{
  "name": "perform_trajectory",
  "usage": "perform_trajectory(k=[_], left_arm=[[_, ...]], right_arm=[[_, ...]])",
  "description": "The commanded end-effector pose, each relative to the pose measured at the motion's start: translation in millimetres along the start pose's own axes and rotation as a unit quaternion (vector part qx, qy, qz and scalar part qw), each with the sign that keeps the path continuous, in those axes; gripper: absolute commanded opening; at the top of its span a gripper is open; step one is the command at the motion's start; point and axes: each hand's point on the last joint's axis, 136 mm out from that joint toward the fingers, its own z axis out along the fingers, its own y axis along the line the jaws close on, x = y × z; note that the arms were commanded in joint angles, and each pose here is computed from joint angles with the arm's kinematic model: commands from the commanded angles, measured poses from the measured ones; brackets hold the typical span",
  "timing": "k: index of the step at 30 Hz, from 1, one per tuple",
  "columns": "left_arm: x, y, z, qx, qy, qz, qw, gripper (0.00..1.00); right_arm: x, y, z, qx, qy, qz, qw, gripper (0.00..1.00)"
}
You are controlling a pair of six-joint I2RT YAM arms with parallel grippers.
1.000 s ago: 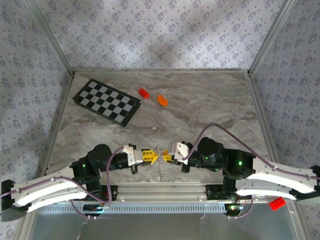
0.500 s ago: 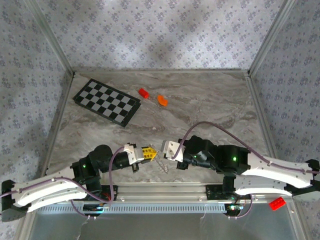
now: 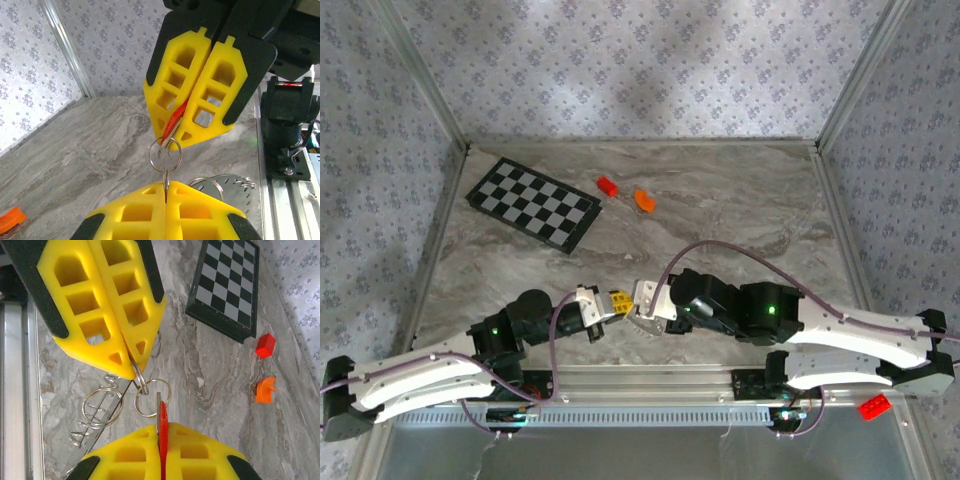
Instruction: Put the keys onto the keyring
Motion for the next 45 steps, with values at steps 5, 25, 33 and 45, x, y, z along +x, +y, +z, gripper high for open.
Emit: perform_trajectory(k=[5, 25, 33, 45], left_arm=[[19, 6, 4, -0.025, 0.006, 0.000, 1.000, 0.00], [23, 9, 0, -0.035, 0.010, 0.000, 0.999, 0.34], [30, 10, -1, -0.041, 0.016, -0.006, 0.999, 0.43], [31, 14, -18, -0.058, -0.004, -0.011, 0.998, 0.50]], right_arm=[[2, -27, -10, 0.027, 0.013, 0.020, 0.999, 0.00], [15, -43, 2, 0.019, 0.041, 0.061, 0.997, 0.00], [31, -55, 0, 0.028, 0.060, 0.107, 0.992, 0.00], [56, -73, 5, 0.043, 0.108, 0.183, 0.976, 0.00]])
